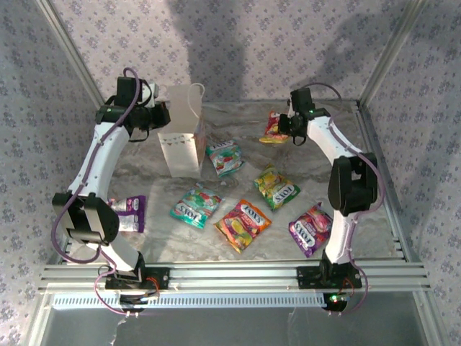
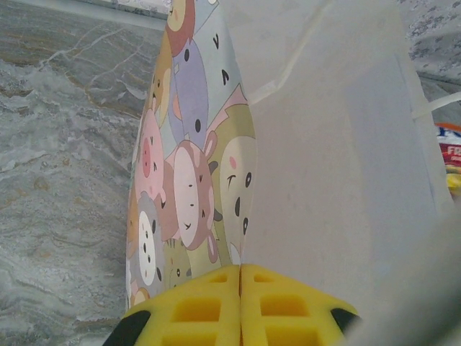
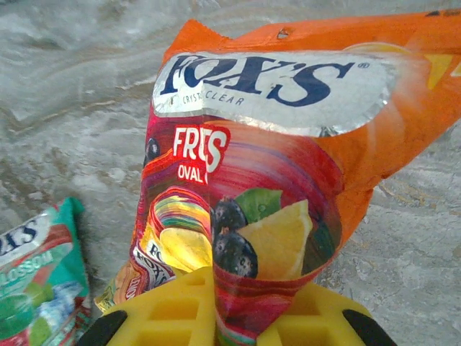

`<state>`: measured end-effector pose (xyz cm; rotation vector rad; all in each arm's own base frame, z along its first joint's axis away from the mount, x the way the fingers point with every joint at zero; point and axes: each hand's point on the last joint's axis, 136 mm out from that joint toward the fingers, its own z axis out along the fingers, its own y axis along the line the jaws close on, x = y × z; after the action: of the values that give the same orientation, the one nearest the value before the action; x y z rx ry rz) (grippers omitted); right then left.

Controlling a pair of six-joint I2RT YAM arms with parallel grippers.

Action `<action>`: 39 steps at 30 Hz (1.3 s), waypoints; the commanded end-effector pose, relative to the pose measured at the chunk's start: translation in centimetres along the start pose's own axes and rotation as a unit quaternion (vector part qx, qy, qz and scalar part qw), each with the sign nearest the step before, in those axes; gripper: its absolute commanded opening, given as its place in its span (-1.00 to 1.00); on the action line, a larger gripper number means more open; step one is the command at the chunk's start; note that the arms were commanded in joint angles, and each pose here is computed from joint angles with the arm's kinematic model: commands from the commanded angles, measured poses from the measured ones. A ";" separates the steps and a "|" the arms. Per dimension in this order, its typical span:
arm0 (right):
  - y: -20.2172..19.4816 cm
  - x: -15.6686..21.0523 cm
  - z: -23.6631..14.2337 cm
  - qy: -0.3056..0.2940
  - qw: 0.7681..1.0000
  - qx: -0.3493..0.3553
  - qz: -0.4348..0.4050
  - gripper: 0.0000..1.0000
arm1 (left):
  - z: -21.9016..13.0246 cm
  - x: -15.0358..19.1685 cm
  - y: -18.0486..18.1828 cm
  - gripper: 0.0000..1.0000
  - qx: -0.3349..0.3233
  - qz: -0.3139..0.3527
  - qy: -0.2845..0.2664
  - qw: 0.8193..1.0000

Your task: Place the snacks into the paper bag

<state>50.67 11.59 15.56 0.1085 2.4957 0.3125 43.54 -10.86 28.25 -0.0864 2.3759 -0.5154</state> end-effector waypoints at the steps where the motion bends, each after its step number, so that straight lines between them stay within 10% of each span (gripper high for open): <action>1: 0.8 -1.5 -3.5 -0.037 0.999 0.002 -0.023 -0.70 | -1.2 0.4 -0.6 -0.90 0.008 -0.003 -0.003 1.000; 39: 13.2 -5.5 -21.3 -0.243 0.954 -0.056 -0.166 -0.70 | -2.7 0.2 0.4 -0.39 -0.015 -0.030 -0.029 0.999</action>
<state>43.41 19.25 32.92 -0.2451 2.1148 0.2436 42.12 -10.15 29.34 -0.1478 2.3401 -0.5096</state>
